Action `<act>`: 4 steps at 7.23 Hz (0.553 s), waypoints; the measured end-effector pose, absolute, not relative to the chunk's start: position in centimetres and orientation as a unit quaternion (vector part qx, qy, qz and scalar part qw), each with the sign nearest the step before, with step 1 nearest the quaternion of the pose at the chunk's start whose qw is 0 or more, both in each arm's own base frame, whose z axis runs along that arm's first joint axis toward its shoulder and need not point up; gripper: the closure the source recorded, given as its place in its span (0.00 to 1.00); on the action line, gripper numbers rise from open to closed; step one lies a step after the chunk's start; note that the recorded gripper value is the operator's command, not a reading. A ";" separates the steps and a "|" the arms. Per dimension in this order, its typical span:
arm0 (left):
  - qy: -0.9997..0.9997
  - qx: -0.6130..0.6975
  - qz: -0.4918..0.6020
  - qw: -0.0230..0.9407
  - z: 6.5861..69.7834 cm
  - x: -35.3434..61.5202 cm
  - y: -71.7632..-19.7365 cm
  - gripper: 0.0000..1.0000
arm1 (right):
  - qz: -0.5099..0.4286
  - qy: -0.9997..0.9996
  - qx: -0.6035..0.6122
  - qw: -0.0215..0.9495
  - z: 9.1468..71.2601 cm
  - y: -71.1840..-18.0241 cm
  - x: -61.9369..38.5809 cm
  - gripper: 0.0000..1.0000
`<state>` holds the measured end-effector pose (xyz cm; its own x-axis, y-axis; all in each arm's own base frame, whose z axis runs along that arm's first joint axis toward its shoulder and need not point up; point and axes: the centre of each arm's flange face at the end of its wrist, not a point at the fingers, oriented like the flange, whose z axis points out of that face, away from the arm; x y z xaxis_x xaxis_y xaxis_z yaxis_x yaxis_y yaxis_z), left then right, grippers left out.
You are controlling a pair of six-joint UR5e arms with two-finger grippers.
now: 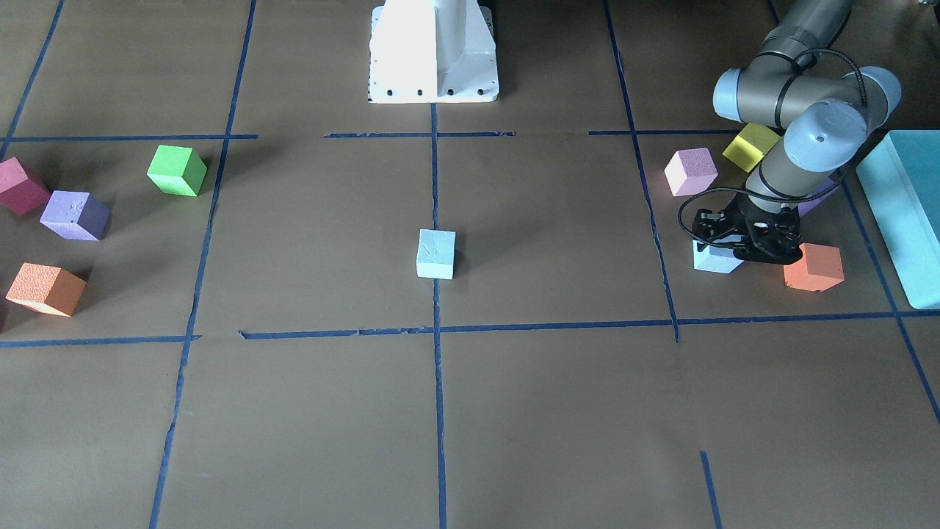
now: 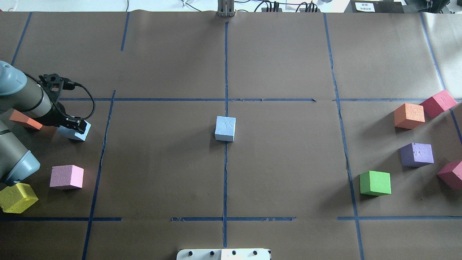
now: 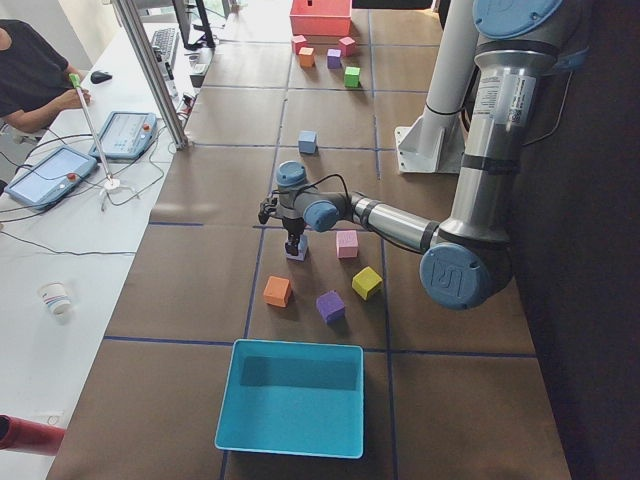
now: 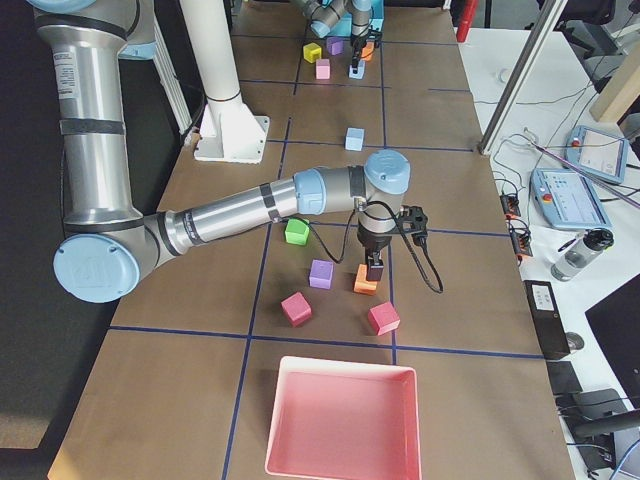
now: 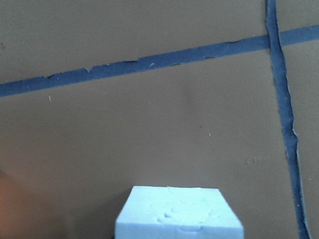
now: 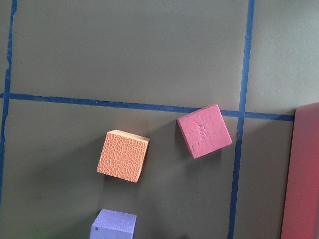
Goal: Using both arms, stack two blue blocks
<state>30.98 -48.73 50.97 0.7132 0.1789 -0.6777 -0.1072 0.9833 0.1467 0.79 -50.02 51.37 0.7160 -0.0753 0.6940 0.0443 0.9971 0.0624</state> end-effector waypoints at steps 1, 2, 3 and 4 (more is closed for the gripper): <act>0.376 0.055 0.074 0.922 49.1 30.0 -48.5 1.00 | -0.036 -0.376 0.022 0.926 51.4 -50.0 0.8 0.00; 0.373 0.052 0.065 0.924 45.7 28.5 -47.9 1.00 | -0.040 -0.376 0.023 0.926 51.5 -49.8 0.9 0.00; 0.362 0.039 0.057 0.930 40.9 27.5 -47.2 1.00 | -0.041 -0.376 0.020 0.925 51.9 -49.6 0.9 0.00; 0.351 0.026 0.050 0.935 35.7 27.2 -47.0 1.00 | -0.040 -0.378 0.017 0.925 52.3 -49.3 0.9 0.00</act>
<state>27.17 -46.98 35.67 0.7490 0.1117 -0.6531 -0.0751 0.9937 0.0838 0.88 -49.31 52.26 0.7112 -0.0875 0.6975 0.0620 0.9962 0.0617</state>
